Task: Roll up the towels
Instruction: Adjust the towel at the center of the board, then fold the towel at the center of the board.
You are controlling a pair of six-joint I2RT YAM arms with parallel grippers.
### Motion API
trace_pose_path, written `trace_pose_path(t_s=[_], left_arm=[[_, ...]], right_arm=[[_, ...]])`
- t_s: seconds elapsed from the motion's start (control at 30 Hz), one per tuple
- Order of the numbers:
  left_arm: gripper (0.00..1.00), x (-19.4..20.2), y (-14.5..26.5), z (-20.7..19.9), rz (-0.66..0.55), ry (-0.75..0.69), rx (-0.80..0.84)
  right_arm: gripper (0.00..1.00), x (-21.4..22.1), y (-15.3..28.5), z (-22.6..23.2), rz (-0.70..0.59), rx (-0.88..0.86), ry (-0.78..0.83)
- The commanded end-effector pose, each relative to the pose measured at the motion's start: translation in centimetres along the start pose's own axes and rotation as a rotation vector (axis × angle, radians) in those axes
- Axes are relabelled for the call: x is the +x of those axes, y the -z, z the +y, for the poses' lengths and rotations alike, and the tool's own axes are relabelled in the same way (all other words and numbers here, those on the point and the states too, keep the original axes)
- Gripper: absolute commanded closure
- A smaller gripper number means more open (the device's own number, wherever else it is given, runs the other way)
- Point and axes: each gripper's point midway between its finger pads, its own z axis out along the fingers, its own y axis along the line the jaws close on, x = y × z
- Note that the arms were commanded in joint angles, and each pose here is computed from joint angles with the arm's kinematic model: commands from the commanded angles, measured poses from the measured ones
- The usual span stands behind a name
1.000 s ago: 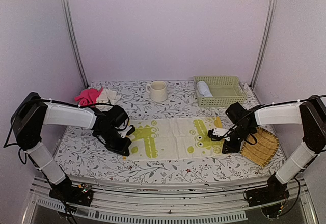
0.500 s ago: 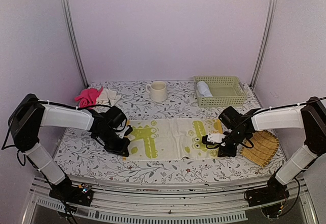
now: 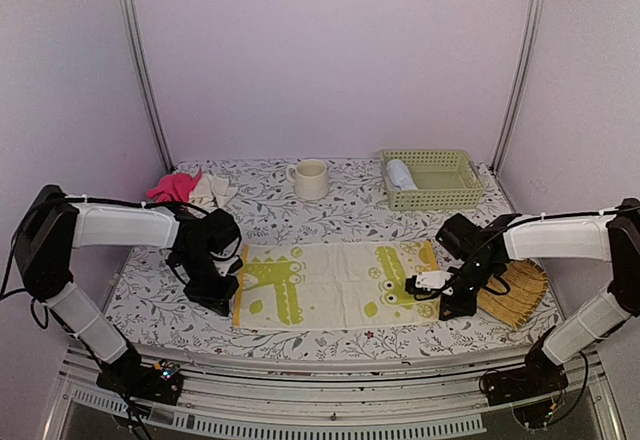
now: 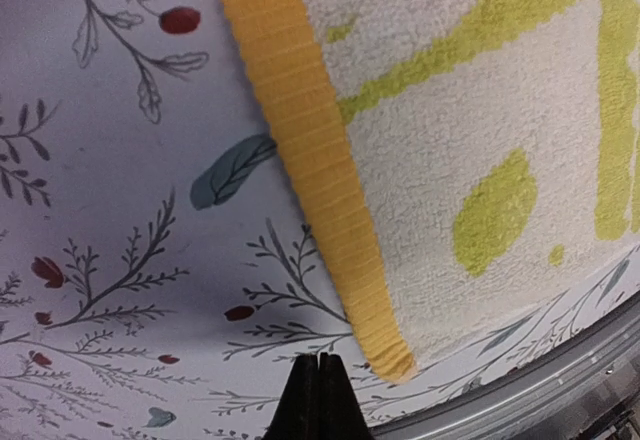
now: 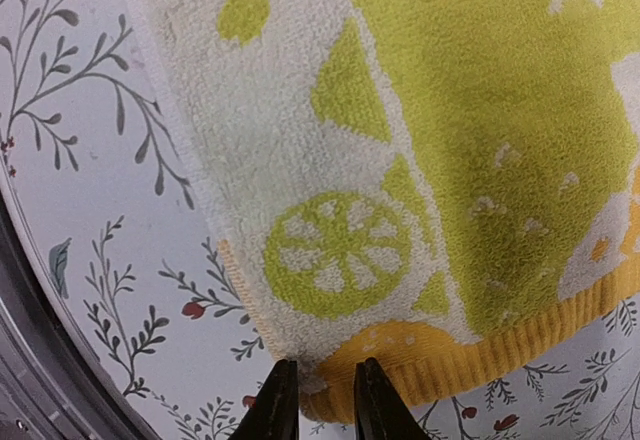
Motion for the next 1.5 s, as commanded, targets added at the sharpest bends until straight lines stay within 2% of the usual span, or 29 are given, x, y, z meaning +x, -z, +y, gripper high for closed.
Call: trace_pose_path(t_s=[0.0,0.13,0.3,0.4,0.5,0.63,0.73,0.87,1.1,1.47], left_arm=[[1.00,-1.5,3.5,-0.7,-0.040,-0.032,0.011],[0.95,-5.5,6.8,-0.6,-0.163,-0.042,0.020],[0.76,-11.6,9.4,-0.2,-0.352,-0.074,0.077],[0.66,-14.8,11.0,0.1,-0.476,-0.102,0.074],[0.54,-17.3,11.9,1.4,-0.587,-0.077,0.028],[0.53,-20.0,11.6,2.9,-0.655,-0.028,0.056],[0.55,-21.0,10.3,3.4,-0.659,-0.010,0.102],[0.55,-21.3,8.5,4.0,-0.605,0.000,0.127],[0.49,-20.3,7.4,4.8,-0.579,-0.013,0.144],[0.51,-19.0,5.5,4.8,-0.513,-0.004,0.196]], right_arm=[[0.73,-2.3,3.4,1.5,-0.097,-0.077,0.031],[0.64,-5.1,6.6,-0.2,-0.203,-0.045,0.028],[0.60,-6.9,10.7,-7.9,-0.346,0.076,-0.158],[0.52,-7.4,13.4,-12.5,-0.454,0.148,-0.261],[0.42,-6.7,14.2,-15.7,-0.514,0.189,-0.377],[0.40,-6.1,13.2,-18.4,-0.505,0.191,-0.454],[0.43,-4.8,10.7,-19.5,-0.459,0.154,-0.517],[0.48,-3.4,7.1,-20.4,-0.411,0.067,-0.614],[0.60,-4.1,4.1,-21.1,-0.394,-0.059,-0.658],[0.64,-5.0,0.5,-20.6,-0.361,-0.232,-0.716]])
